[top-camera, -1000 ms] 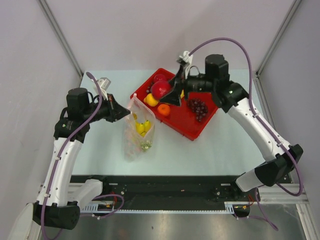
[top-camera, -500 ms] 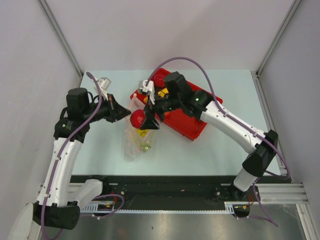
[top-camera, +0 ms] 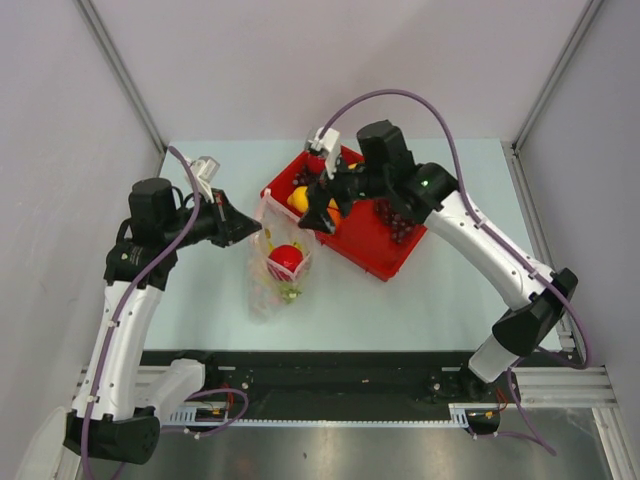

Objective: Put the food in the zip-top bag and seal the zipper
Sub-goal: Place the fake fruit in the zipper food storage bag, then adjust the zipper food storage bag at the center of the board.

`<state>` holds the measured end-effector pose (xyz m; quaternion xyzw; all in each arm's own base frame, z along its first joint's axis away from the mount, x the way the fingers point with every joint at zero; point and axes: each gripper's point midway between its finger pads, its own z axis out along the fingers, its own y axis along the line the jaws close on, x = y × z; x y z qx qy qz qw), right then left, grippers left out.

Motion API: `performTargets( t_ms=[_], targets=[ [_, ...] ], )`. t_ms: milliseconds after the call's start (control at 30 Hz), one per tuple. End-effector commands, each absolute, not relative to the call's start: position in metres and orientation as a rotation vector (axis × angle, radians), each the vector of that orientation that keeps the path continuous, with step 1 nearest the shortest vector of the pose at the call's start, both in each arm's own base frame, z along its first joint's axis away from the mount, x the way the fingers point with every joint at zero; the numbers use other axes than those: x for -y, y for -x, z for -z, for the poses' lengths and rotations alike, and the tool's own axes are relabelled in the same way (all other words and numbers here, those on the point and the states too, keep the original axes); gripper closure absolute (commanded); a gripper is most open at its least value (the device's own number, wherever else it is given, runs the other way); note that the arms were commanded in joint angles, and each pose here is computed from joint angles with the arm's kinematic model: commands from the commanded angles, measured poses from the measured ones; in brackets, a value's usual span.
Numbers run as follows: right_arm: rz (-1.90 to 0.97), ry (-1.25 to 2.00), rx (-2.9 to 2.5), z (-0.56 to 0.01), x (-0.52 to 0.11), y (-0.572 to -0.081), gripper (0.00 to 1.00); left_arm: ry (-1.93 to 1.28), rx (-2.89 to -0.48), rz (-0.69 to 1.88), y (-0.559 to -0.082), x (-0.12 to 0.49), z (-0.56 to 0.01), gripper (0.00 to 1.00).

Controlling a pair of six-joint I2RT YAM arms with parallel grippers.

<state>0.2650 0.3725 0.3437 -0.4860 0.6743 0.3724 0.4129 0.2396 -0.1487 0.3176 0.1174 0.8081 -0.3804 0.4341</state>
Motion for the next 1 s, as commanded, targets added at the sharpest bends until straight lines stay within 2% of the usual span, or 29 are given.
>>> performTargets(
  t_ms=[0, 100, 267, 300, 333, 367, 400, 467, 633, 767, 833, 933, 967],
  targets=[
    [-0.891, 1.171, -1.859, -0.322, -0.347, -0.271, 0.11, -0.313, -1.941, 0.954, -0.237, 0.149, -0.336, 1.00],
    [-0.956, 1.180, -1.902, -0.311, -0.346, -0.264, 0.21, -0.315, -1.939, 0.949, -0.237, 0.149, -0.336, 1.00],
    [-1.067, 1.237, -1.936, -0.298, -0.359, -0.250, 0.24, -0.314, -1.947, 0.935, -0.235, 0.147, -0.335, 1.00],
    [-1.122, 1.266, -1.948, -0.291, -0.364, -0.243, 0.27, -0.317, -1.949, 0.932, -0.234, 0.147, -0.334, 1.00],
    [-1.153, 1.279, -1.952, -0.290, -0.366, -0.239, 0.38, -0.318, -1.950, 0.926, -0.233, 0.146, -0.334, 1.00],
    [-1.177, 1.291, -1.944, -0.291, -0.368, -0.237, 0.57, -0.318, -1.956, 0.919, -0.231, 0.145, -0.333, 1.00],
    [-1.209, 1.303, -1.940, -0.291, -0.370, -0.235, 0.98, -0.334, -1.953, 0.904, -0.230, 0.144, -0.333, 1.00],
    [-1.243, 1.284, -1.909, -0.306, -0.370, -0.236, 1.00, -0.350, -1.961, 0.871, -0.223, 0.140, -0.333, 1.00],
    [-1.418, 1.231, -1.612, -0.408, -0.372, -0.211, 1.00, -0.472, -1.888, 0.745, -0.199, 0.130, -0.359, 1.00],
    [-1.463, 1.225, -1.587, -0.427, -0.375, -0.202, 1.00, -0.538, -1.795, 0.595, -0.180, 0.115, -0.398, 1.00],
    [-1.427, 1.252, -1.655, -0.408, -0.379, -0.201, 1.00, -0.557, -1.842, 0.547, -0.179, 0.109, -0.384, 1.00],
    [-1.338, 1.300, -1.740, -0.364, -0.390, -0.218, 1.00, -0.529, -2.064, 0.500, -0.188, 0.096, -0.311, 1.00],
    [-1.366, 1.295, -1.748, -0.368, -0.398, -0.221, 1.00, -0.512, -2.157, 0.502, -0.187, 0.093, -0.283, 1.00]
  ],
)
